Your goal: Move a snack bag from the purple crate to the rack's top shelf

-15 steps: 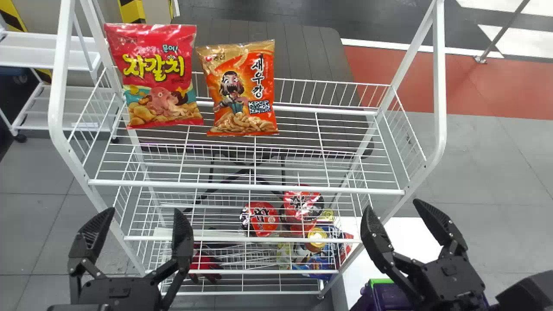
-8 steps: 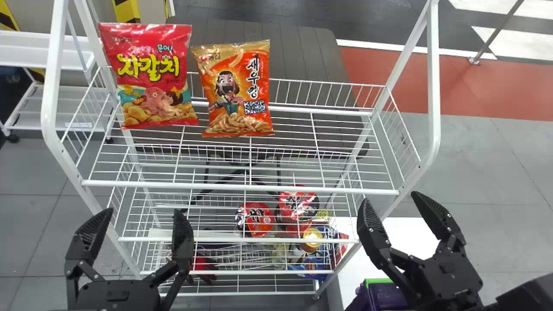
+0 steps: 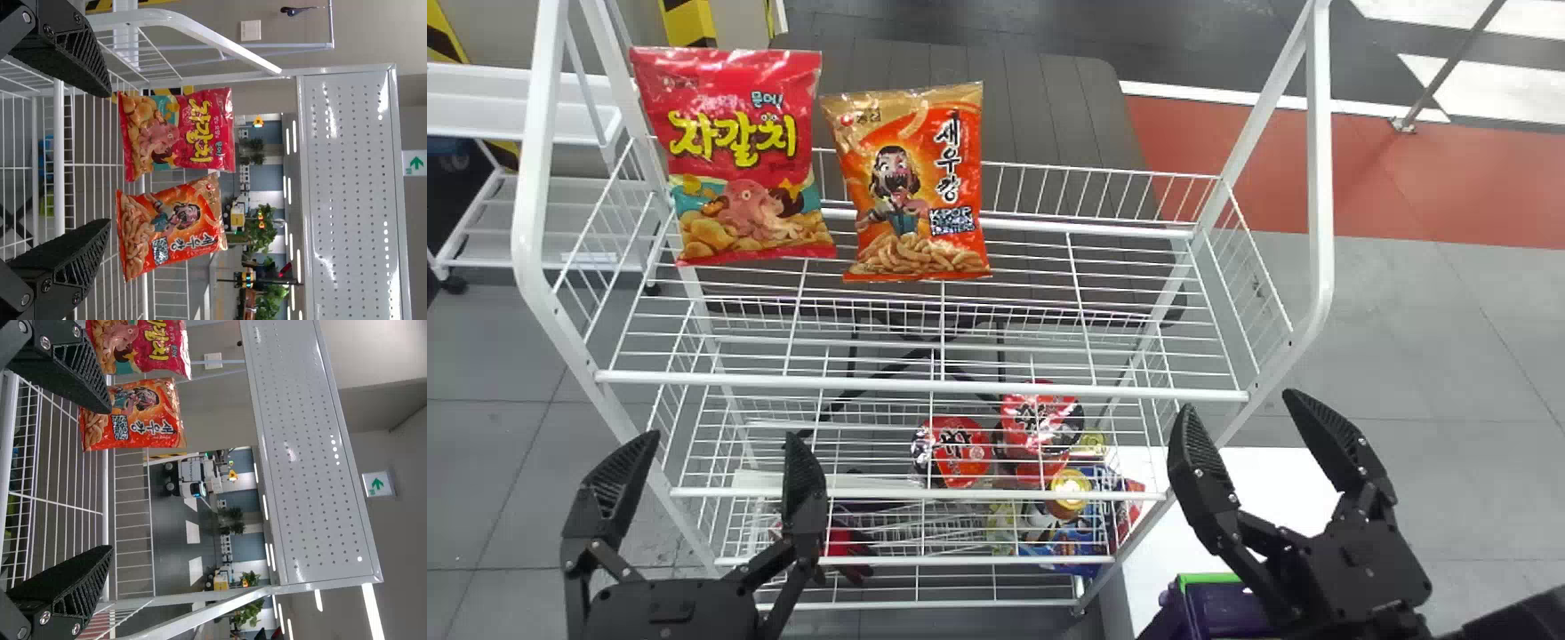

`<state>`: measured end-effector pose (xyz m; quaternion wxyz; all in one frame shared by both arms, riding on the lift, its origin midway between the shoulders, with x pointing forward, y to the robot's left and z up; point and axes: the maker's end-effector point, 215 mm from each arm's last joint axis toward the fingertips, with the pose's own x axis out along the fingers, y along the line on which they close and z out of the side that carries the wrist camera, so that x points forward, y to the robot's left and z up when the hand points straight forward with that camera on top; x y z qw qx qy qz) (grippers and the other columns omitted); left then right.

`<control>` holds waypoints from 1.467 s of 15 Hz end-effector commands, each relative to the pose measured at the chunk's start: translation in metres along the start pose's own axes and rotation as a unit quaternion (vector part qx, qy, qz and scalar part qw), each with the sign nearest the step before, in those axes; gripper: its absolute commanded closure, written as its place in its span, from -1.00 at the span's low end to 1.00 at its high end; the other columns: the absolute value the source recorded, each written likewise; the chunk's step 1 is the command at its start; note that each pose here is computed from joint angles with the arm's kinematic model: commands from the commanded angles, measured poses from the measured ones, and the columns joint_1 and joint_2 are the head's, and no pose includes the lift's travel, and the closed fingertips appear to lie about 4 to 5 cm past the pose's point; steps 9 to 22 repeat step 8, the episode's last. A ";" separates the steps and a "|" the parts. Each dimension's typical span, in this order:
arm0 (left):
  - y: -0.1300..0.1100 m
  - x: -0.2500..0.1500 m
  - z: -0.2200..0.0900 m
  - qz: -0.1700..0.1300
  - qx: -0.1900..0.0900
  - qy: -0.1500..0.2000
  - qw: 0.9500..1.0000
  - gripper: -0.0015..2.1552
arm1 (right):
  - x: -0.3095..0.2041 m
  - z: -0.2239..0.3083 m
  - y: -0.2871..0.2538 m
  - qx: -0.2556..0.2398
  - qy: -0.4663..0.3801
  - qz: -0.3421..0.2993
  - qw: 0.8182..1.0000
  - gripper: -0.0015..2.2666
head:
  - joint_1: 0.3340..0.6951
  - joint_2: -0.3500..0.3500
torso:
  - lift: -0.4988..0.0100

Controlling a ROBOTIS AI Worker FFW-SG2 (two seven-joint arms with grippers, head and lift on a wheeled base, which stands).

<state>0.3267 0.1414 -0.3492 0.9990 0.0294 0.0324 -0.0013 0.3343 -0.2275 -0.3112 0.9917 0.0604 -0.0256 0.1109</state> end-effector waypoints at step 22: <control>0.003 0.001 0.000 0.002 0.002 0.000 1.000 -0.85 | 0.000 0.003 0.000 0.001 -0.005 -0.003 1.000 -0.93 | 1.00 -0.42 | 0.96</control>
